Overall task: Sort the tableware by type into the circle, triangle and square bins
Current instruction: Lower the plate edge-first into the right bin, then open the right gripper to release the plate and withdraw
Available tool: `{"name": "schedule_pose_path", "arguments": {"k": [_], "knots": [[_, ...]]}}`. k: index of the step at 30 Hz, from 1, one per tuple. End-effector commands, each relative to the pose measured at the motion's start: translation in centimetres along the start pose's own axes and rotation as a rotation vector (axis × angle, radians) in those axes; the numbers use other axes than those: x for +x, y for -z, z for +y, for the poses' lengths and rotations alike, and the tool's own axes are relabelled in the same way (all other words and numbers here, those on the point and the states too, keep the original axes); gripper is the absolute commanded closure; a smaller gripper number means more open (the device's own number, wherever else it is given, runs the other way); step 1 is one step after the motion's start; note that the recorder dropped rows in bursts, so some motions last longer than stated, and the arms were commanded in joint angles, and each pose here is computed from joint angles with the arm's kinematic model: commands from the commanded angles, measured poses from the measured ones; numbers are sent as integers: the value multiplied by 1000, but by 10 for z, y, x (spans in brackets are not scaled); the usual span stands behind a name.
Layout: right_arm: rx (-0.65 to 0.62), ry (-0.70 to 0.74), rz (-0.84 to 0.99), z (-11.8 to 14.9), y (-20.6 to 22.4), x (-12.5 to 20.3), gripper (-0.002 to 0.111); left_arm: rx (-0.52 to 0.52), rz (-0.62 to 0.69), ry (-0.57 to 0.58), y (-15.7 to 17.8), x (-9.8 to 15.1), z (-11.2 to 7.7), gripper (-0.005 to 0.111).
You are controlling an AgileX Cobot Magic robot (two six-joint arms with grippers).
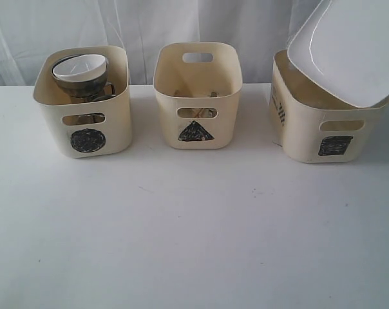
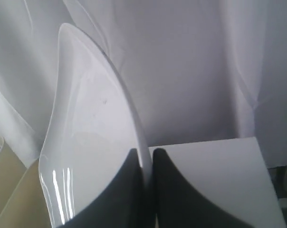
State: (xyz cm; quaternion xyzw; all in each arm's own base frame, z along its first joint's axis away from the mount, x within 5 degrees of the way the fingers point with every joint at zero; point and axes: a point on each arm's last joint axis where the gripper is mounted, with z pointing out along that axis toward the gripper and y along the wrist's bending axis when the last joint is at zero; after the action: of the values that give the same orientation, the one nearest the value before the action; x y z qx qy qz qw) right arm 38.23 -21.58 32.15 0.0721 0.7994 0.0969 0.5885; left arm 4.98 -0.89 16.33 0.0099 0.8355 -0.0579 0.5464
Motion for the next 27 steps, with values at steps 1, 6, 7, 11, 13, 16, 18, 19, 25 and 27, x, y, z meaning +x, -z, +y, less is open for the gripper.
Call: {"name": "schedule_pose_path", "arguments": {"k": [1,6,7,11,13,16,18,19,25,27], "knots": [[-28,80,-39,5,5,-10,108,8,-1,4,0,1,0,107],[-40,138,-38,7,4,-10,108,8,-1,4,0,1,0,107],[-41,137,-37,7,4,-10,108,8,-1,4,0,1,0,107],[-42,150,-24,3,-1,-4,108,8,-1,4,0,1,0,107],[-44,143,-15,1,-4,0,108,8,-1,4,0,1,0,107],[-55,169,-3,2,-10,5,108,8,-1,4,0,1,0,107],[-68,191,6,5,-16,9,108,8,-1,4,0,1,0,107],[-82,191,16,8,-22,13,108,8,-1,4,0,1,0,107],[-77,184,35,16,-37,21,97,8,-1,4,0,1,0,107],[-79,179,35,16,-37,21,81,8,-1,4,0,1,0,107]]}}
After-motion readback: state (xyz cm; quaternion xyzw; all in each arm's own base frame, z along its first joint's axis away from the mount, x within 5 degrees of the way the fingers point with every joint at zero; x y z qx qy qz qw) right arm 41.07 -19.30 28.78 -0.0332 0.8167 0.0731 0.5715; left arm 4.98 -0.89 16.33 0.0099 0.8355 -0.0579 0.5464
